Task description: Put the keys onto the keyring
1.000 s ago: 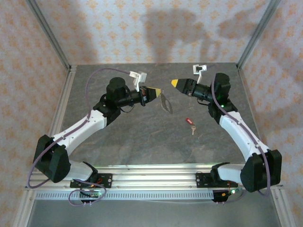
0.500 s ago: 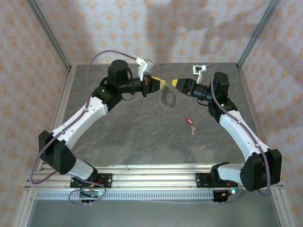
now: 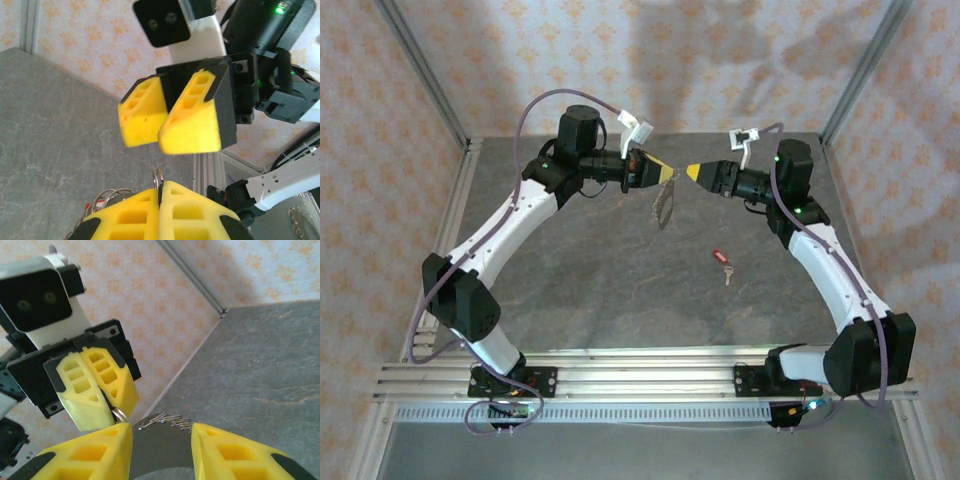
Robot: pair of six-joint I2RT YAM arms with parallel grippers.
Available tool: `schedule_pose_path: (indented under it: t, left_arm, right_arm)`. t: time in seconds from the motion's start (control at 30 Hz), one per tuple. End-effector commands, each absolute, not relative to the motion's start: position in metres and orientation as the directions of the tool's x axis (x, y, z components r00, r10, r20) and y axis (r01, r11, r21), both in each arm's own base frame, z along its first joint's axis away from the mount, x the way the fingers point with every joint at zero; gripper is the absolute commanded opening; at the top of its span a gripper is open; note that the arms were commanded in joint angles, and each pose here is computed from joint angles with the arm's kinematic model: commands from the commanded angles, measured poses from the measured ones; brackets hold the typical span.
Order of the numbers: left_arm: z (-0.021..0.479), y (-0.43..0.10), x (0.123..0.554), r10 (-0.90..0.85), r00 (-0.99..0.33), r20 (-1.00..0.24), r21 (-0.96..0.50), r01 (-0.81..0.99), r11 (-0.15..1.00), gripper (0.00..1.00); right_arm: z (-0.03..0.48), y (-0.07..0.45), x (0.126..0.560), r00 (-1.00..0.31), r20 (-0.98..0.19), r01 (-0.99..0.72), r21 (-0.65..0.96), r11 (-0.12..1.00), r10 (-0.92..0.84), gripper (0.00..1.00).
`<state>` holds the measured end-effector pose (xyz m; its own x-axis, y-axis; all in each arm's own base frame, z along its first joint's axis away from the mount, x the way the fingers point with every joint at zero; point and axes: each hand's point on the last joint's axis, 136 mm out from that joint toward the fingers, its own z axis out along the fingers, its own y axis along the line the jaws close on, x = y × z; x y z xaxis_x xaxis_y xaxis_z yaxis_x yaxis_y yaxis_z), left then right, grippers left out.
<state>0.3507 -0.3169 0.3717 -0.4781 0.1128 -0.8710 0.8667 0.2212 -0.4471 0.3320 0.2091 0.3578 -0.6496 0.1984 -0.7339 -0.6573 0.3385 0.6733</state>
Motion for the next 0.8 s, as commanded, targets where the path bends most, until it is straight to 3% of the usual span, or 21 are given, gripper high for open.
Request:
schedule_pose_path:
  t: [0.0,0.77]
  left_arm:
    - [0.392,-0.316,0.338,0.132,-0.425,-0.895,-0.407,0.902,0.147,0.0]
    - [0.399,-0.322,0.342,0.152,-0.425,-0.892,-0.413,0.905,0.106,0.0]
  right_arm:
    - [0.377,0.215,0.319,-0.61,-0.779,-0.735,0.624,0.264,0.142,0.35]
    - [0.399,0.217,0.309,-0.585,-0.796,-0.77,0.606,0.199,0.156,0.31]
